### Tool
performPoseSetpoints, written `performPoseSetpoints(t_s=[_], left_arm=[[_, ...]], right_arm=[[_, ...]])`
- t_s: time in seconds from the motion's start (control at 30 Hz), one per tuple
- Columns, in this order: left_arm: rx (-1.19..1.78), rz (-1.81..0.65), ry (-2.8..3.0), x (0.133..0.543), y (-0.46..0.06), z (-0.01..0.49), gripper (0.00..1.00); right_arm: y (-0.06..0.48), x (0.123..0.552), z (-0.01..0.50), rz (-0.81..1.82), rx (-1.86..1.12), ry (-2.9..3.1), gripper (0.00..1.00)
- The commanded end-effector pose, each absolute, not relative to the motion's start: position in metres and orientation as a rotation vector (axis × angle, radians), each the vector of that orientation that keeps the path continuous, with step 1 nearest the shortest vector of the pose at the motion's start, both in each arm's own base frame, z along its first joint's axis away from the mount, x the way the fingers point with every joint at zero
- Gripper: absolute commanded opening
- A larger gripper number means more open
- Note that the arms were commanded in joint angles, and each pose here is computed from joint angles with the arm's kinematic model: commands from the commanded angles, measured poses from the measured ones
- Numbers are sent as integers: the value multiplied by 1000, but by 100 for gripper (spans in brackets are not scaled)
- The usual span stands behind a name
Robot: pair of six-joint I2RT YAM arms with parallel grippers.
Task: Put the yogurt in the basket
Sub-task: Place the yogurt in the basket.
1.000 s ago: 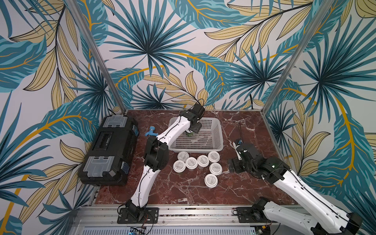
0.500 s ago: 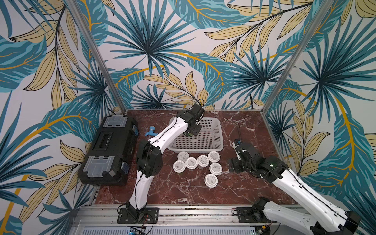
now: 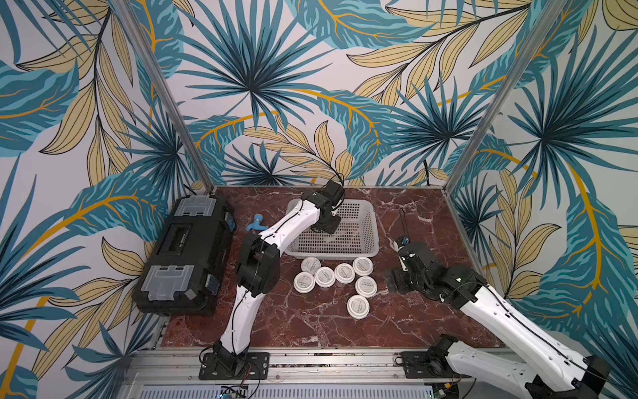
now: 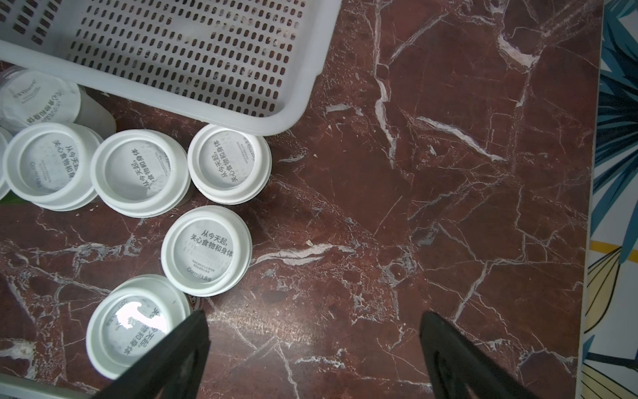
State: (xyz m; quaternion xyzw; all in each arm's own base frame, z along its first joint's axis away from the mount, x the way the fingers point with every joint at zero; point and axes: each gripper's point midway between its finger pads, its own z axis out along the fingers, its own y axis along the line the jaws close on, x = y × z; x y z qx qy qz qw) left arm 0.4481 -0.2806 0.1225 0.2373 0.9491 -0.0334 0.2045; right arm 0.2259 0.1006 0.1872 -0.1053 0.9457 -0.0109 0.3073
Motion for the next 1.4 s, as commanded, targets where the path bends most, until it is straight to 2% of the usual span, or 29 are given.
performPoseSetpoints(t_s=[0.0,1.0,1.37], left_arm=[[648,-78,2668,452,-278,111,41],[622,-44,2654,479,-275,94,42],[624,-75,2652,472,-278,102,43]], right_arm=[[100,225,183,-37,-278,2509,100],[103,223,182,-14,-283,2516,99],[103,223,183,-17,-283,2513,99]])
